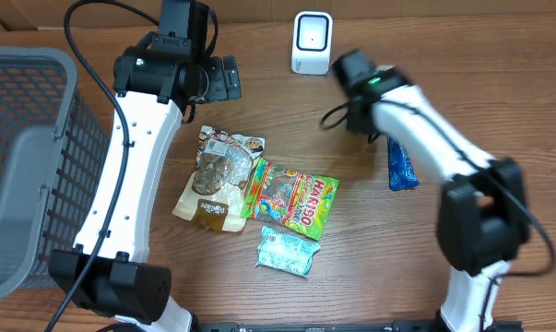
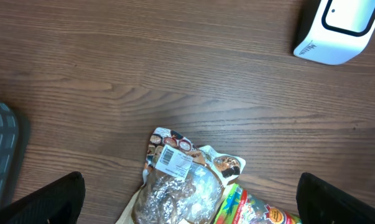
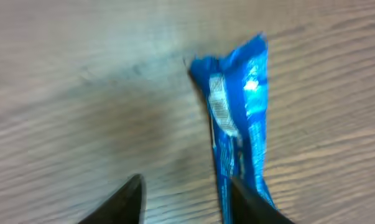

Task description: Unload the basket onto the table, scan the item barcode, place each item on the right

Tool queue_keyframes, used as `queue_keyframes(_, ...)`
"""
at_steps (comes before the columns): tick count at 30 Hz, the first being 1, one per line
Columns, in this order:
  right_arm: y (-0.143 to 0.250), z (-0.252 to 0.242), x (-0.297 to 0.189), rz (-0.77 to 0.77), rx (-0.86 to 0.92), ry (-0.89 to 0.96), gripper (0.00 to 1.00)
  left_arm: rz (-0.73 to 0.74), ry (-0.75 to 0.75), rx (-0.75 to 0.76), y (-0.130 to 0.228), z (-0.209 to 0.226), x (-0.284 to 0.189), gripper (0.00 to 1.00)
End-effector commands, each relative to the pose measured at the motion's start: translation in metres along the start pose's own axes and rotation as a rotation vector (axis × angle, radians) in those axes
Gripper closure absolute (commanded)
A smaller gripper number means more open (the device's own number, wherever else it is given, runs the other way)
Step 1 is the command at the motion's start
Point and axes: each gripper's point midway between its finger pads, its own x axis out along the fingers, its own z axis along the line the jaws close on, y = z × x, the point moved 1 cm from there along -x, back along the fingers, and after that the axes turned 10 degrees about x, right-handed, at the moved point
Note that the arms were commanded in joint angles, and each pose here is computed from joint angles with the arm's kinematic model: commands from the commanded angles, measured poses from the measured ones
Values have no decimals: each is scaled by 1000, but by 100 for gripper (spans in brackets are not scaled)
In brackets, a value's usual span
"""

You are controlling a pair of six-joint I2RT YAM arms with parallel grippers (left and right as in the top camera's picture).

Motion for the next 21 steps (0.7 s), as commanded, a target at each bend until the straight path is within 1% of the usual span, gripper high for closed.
queue_keyframes(1,-39,-16,-55,11,119,-264,37,-31,-3,14,-6,3,-10,0)
queue_keyframes(2,-44,-26,-54,32,151,-285,32,-31,-4,14,-6,4,-10,0)
queue_keyframes(4,-51,-43,-48,82,186,-340,27,-31,-3,14,-6,3,-10,0)
queue_keyframes(8,-53,-59,-25,209,166,-550,25,-31,-3,14,-6,3,-10,0)
queue_keyframes(10,-49,-62,-10,259,148,-625,24,-32,-3,14,-6,3,-10,0)
queue_keyframes(11,-46,-62,-1,282,139,-654,22,-31,-3,14,-6,3,-10,0)
queue_keyframes(12,-43,-62,8,304,129,-676,20,-31,-3,14,-6,3,-10,0)
queue_keyframes(15,-30,-57,34,354,84,-712,18,-31,-3,14,-6,3,-10,0)
queue_keyframes(21,-10,-54,71,411,8,-707,19,-31,-3,14,-6,3,-10,0)
